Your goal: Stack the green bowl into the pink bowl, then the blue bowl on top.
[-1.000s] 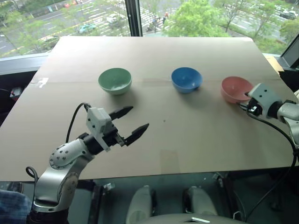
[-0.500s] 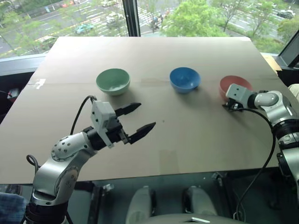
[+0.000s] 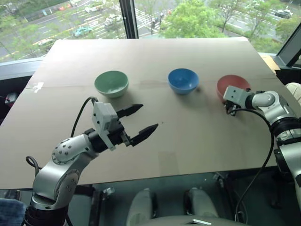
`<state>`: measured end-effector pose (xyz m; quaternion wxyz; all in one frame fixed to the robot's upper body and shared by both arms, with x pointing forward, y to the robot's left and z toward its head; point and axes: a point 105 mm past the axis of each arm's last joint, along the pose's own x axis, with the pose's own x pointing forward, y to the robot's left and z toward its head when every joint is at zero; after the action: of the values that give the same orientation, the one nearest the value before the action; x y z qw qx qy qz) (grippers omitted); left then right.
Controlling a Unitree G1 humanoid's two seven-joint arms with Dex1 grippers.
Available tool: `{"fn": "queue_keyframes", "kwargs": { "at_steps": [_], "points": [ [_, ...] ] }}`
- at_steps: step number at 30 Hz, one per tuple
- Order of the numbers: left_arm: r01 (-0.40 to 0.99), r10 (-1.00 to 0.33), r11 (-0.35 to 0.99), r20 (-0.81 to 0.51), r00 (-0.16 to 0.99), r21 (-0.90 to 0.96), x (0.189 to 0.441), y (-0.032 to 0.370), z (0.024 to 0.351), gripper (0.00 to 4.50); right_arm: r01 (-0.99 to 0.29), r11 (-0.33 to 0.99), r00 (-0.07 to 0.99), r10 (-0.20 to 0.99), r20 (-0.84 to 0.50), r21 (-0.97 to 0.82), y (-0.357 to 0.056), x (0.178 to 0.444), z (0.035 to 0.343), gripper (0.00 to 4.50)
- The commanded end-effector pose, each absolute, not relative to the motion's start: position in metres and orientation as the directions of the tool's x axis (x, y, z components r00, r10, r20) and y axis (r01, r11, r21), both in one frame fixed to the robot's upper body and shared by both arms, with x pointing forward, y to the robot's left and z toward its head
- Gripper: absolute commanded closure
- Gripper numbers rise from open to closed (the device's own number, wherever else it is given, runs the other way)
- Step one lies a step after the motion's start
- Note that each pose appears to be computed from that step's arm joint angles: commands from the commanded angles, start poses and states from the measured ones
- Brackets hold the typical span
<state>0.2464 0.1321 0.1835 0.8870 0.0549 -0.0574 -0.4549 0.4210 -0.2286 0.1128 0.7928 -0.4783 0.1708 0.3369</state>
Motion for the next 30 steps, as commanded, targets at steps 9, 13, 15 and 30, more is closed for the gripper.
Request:
{"fn": "queue_keyframes", "kwargs": {
  "at_steps": [9,13,15,30],
  "points": [
    [0.703,-0.711,0.688,-0.025,0.702,0.180,0.262,0.178,0.157,0.00,-0.775,0.052,0.514,0.632,-0.579,-0.630,-0.118,0.371,0.134,4.38],
    [0.679,-0.683,0.708,-0.055,0.728,0.194,0.265,0.194,0.149,0.00,-0.791,0.018,0.444,0.704,-0.555,-0.611,-0.075,0.336,0.140,4.38],
    [0.667,-0.670,0.719,-0.062,0.740,0.196,0.266,0.201,0.147,0.00,-0.800,0.002,0.412,0.728,-0.548,-0.599,-0.056,0.319,0.141,4.38],
    [0.662,-0.662,0.720,-0.081,0.745,0.209,0.266,0.207,0.143,0.00,-0.808,-0.056,0.362,0.738,-0.569,-0.587,-0.014,0.276,0.135,2.72]
  ]
}}
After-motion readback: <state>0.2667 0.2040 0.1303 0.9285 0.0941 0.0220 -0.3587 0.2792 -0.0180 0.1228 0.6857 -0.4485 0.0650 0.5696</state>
